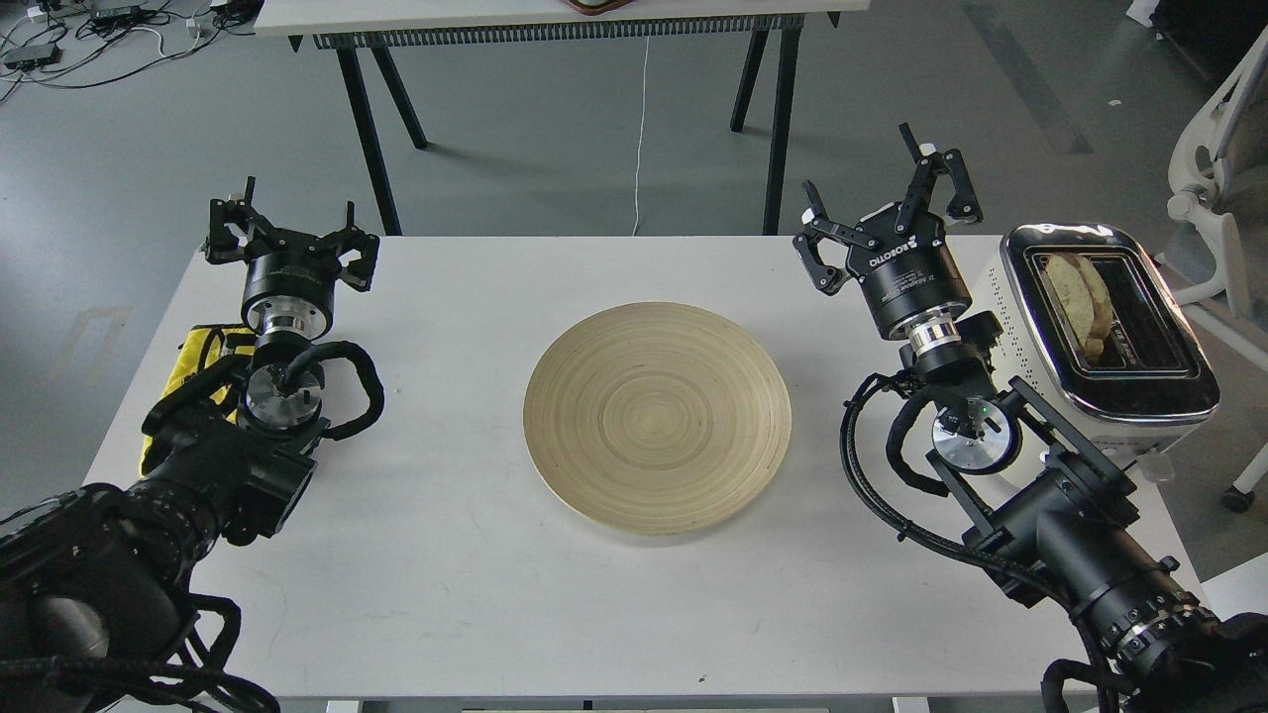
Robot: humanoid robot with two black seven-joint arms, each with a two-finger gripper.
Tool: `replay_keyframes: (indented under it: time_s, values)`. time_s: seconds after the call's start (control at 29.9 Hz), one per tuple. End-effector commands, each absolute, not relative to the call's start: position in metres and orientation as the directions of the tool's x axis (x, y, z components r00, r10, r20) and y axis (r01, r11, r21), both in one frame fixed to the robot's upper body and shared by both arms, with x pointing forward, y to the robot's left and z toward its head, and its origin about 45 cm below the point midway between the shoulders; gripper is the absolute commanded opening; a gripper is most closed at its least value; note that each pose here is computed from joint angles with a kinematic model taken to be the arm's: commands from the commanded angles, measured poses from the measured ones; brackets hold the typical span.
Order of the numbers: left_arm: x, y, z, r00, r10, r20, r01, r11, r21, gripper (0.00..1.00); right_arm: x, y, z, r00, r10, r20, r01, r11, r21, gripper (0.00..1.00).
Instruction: Put bread in toaster with right arm
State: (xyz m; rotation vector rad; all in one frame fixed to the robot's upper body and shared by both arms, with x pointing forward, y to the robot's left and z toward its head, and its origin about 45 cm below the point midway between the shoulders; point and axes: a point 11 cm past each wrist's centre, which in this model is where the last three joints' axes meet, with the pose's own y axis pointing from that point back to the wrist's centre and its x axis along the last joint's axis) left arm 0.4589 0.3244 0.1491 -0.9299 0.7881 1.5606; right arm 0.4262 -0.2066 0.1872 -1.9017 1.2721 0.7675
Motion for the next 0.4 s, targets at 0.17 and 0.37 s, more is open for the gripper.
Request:
replay_keyframes:
  time_s: [0.17,0.37]
  values:
    - [0.4592,0.3246,0.1496,-0.089,0.462,-0.882,-0.984,-0.177,0.007,1.0,0.4267,-0.2069,0.1861,0.332,-0.502,-0.799,-0.941,-0.238,-0.241,0.98]
    - [0.4587,0.3239,0.1487,-0.09,0.461,-0.883,-0.984,-0.176,0.009,1.0,0.4273,-0.2133,0.1855,0.324,-0.509,-0.797,-0.944,-0.226,-0.239,0.98]
